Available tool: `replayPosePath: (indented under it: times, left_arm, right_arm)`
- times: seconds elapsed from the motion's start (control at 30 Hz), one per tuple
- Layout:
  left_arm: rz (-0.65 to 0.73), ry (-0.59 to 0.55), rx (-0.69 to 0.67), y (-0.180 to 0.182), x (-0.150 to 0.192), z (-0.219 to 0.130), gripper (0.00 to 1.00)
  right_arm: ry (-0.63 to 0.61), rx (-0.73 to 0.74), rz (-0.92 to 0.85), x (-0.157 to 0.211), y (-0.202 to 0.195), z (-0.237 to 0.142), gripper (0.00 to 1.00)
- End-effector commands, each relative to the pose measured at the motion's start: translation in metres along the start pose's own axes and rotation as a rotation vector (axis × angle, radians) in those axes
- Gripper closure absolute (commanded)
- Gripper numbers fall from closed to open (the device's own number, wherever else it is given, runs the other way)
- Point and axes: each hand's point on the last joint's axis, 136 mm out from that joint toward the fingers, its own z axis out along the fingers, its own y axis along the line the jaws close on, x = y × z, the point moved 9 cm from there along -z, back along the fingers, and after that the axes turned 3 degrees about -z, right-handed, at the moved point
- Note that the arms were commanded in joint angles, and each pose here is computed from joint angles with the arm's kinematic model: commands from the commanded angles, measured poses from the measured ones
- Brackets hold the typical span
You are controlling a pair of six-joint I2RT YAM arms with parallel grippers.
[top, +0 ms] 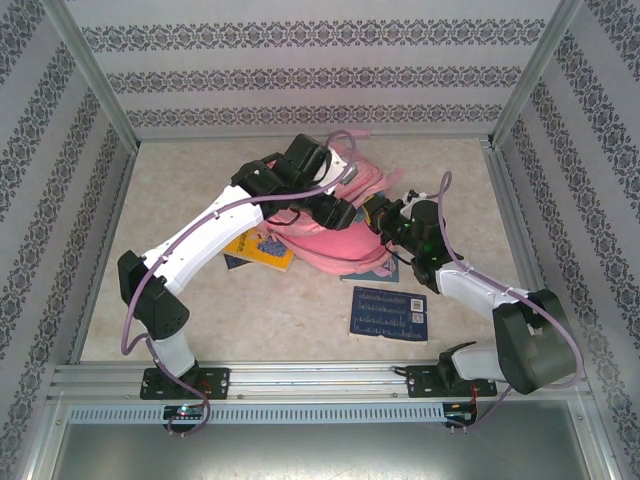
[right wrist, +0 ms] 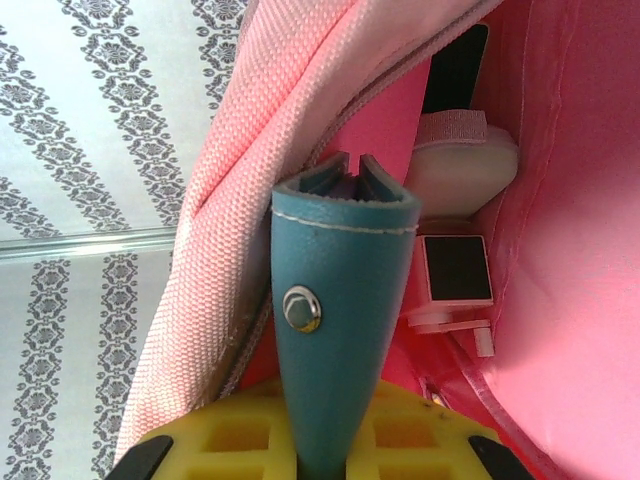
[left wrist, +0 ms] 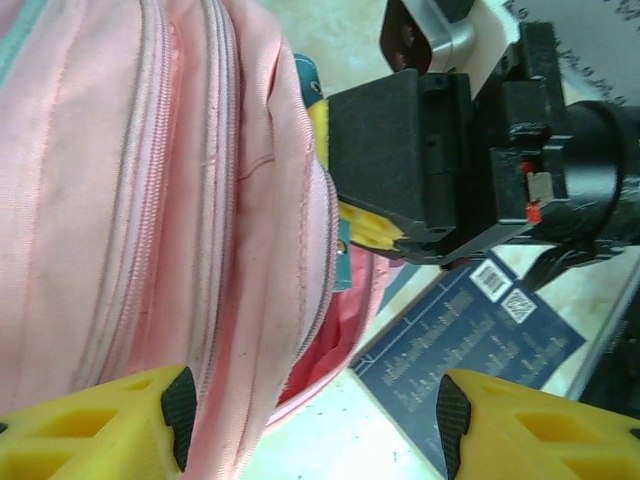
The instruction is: Pack books, pencil case, and school supplies into a backpack
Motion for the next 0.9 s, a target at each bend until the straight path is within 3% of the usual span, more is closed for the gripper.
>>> replayPosePath:
  times: [0.0,0.37,0.53,0.6,0.67,0.77,0.8,0.87]
  left_arm:
    - [0.071,0.009,-0.093,-0.001,-0.004,0.004,0.34]
    - [0.061,0.001,-0.063,0.000,-0.013,0.034,0.35]
    - [0.053,0.014,-0.064,0.003,-0.015,0.046,0.42]
    - [0.055,0.018,-0.077,0.004,-0.017,0.049,0.50]
    - [0.053,0.022,-0.091,0.007,-0.019,0.053,0.65]
    - [0.056,0.004,-0.115,0.009,-0.023,0.052,0.94]
    - [0.058,-0.006,-0.120,0.009,-0.026,0.049,1.00]
    - [0.063,-0.031,-0.143,0.009,-0.030,0.042,1.00]
  right_arm:
    - [0.013,-0.114,-0.050,0.003,0.028,0.004,0.88]
    - [0.015,-0.112,-0.045,0.005,0.029,0.006,0.88]
    - [0.017,-0.112,-0.042,0.006,0.029,0.008,0.89]
    - [0.023,-0.115,-0.042,0.008,0.029,0.009,0.89]
    - [0.024,-0.115,-0.045,0.008,0.029,0.009,0.89]
    - [0.012,-0.101,-0.057,0.009,0.027,0.007,0.89]
    - [0.002,-0.084,-0.068,0.008,0.025,0.005,0.90]
    - [-0.029,-0.019,-0.103,0.008,0.020,-0.001,0.90]
